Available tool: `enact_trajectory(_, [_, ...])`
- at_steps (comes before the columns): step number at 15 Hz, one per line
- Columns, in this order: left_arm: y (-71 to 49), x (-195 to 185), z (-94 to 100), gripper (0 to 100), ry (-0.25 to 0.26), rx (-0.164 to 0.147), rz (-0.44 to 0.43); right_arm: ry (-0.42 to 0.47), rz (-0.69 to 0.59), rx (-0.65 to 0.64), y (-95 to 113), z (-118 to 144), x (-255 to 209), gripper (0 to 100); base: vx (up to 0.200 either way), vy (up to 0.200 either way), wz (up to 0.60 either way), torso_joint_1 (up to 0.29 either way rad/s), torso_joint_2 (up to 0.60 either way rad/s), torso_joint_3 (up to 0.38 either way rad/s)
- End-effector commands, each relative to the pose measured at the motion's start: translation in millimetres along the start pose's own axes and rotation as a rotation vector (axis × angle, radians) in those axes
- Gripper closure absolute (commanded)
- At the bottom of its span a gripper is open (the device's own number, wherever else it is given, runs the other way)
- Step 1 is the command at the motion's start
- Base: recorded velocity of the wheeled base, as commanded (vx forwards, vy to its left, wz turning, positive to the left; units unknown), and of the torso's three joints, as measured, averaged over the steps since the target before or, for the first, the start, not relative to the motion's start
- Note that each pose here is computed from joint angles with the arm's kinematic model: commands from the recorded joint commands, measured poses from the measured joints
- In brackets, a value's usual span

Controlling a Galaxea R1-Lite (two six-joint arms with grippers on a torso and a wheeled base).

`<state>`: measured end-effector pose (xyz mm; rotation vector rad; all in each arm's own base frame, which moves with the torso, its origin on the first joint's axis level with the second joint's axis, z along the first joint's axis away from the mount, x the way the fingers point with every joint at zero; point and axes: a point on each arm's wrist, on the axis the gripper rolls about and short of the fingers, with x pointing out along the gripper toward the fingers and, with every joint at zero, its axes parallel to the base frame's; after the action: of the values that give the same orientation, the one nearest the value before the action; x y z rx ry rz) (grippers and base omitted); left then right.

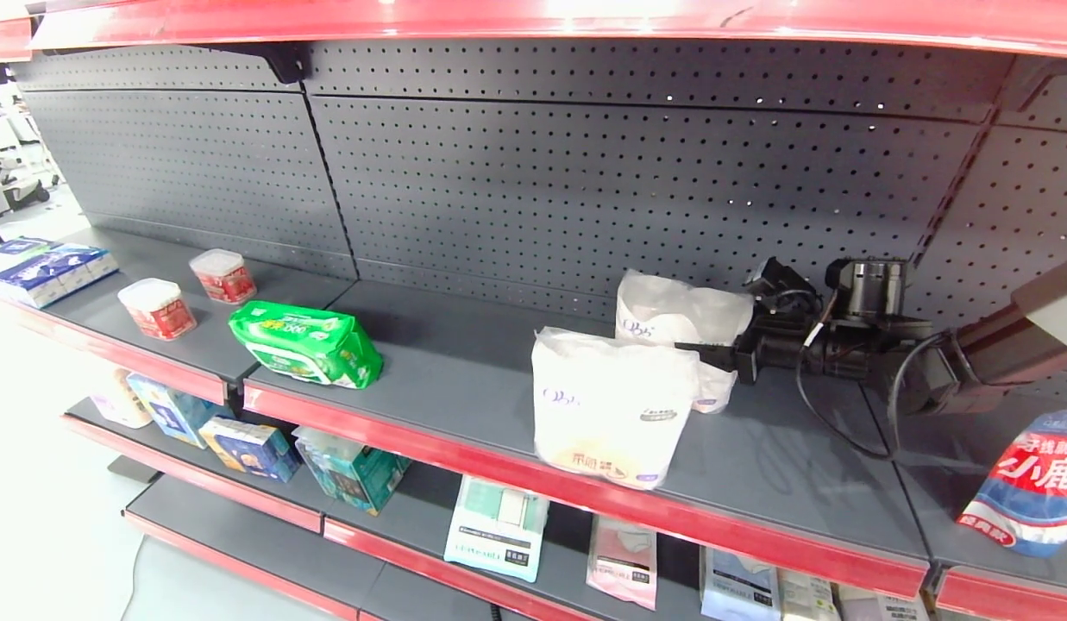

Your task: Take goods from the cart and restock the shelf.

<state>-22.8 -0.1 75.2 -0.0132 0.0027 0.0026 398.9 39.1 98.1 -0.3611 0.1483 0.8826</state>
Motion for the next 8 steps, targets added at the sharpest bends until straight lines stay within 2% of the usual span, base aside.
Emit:
enact_trajectory(1, [0.0, 0.0, -0.1, 0, 0.000, -0.001, 0.001, -0.002, 0.026, 0.014, 1.3, -5.2, 2.5, 100, 0.000, 0.000, 0.00, 0.000, 0.00, 0.000])
enact_trajectory(8, [0.0, 0.0, -0.1, 0, 0.000, -0.001, 0.001, -0.019, 0.084, 0.017, 10.6, -4.4, 16.7, 100, 0.000, 0.000, 0.00, 0.000, 0.00, 0.000])
